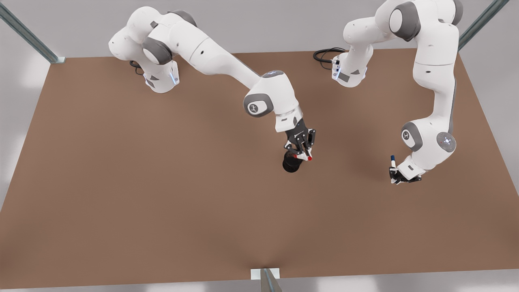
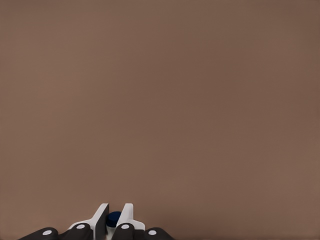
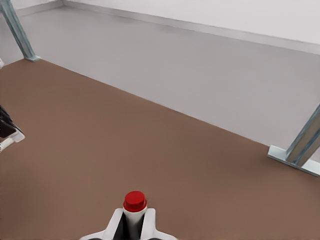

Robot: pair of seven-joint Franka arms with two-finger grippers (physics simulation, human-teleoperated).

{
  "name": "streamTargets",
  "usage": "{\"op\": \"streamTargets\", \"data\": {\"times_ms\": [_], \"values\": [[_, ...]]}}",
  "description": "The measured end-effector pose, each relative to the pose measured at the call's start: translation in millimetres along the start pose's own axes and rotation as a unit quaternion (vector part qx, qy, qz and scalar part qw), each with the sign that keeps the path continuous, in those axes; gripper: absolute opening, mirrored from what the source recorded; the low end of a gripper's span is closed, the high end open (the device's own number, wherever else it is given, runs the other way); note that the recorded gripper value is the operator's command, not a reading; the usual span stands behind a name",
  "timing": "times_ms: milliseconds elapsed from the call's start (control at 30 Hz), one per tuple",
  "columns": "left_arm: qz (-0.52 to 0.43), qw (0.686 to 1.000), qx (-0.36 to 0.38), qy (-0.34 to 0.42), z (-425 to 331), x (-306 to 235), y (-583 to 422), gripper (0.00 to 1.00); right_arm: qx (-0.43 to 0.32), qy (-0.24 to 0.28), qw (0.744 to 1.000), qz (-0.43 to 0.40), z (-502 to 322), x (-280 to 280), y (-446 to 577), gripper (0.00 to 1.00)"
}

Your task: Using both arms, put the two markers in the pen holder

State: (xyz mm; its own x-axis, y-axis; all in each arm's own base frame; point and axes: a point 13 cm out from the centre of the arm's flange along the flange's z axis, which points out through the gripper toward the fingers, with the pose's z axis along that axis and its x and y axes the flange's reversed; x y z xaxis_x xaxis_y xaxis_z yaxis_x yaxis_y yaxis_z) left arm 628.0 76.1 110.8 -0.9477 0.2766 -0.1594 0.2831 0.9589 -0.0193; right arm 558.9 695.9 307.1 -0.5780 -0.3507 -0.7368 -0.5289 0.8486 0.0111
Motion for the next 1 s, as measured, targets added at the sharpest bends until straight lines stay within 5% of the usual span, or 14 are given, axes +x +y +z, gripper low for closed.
{"op": "streamTargets", "data": {"times_ms": [233,267,300,333,433,600,667,767,867,1000], "values": [[-0.002,1.000,-0.004,-0.022,-33.4,-18.9,2.8,0.21,0.006,-0.004,1.000,0.005,20.3,31.8,6.0,0.21],[-0.002,0.999,-0.007,-0.034,-58.4,-29.9,5.7,0.21,0.008,0.005,1.000,0.001,25.5,48.0,8.3,0.40],[-0.001,0.999,-0.009,-0.044,-82.6,-39.1,7.7,0.21,0.011,0.013,1.000,-0.005,31.6,65.6,9.8,0.96],[0.001,0.999,-0.010,-0.050,-104.2,-47.5,8.7,0.21,0.015,0.020,1.000,-0.010,36.9,80.2,8.5,1.00],[0.004,0.999,0.006,-0.042,-137.9,-55.5,3.3,0.21,0.025,0.012,1.000,0.011,22.1,66.2,-16.6,1.00],[0.008,0.998,0.065,-0.010,-162.7,-59.0,-35.1,0.21,0.027,0.033,0.975,0.220,-96.8,-43.4,-207.5,1.00],[0.022,0.994,0.111,-0.006,-168.5,-73.6,-83.8,0.21,0.100,0.043,0.948,0.299,-161.9,-72.5,-321.5,1.00],[0.070,0.982,0.178,-0.005,-165.9,-101.7,-200.9,0.21,0.265,0.098,0.859,0.427,-263.6,-29.1,-530.9,1.00],[0.118,0.971,0.208,-0.015,-166.0,-114.5,-301.6,0.21,0.305,0.184,0.788,0.502,-332.8,44.0,-626.2,1.00],[0.140,0.966,0.214,-0.036,-168.9,-116.5,-362.5,0.21,0.248,0.268,0.795,0.485,-276.5,53.2,-651.6,1.00]]}}
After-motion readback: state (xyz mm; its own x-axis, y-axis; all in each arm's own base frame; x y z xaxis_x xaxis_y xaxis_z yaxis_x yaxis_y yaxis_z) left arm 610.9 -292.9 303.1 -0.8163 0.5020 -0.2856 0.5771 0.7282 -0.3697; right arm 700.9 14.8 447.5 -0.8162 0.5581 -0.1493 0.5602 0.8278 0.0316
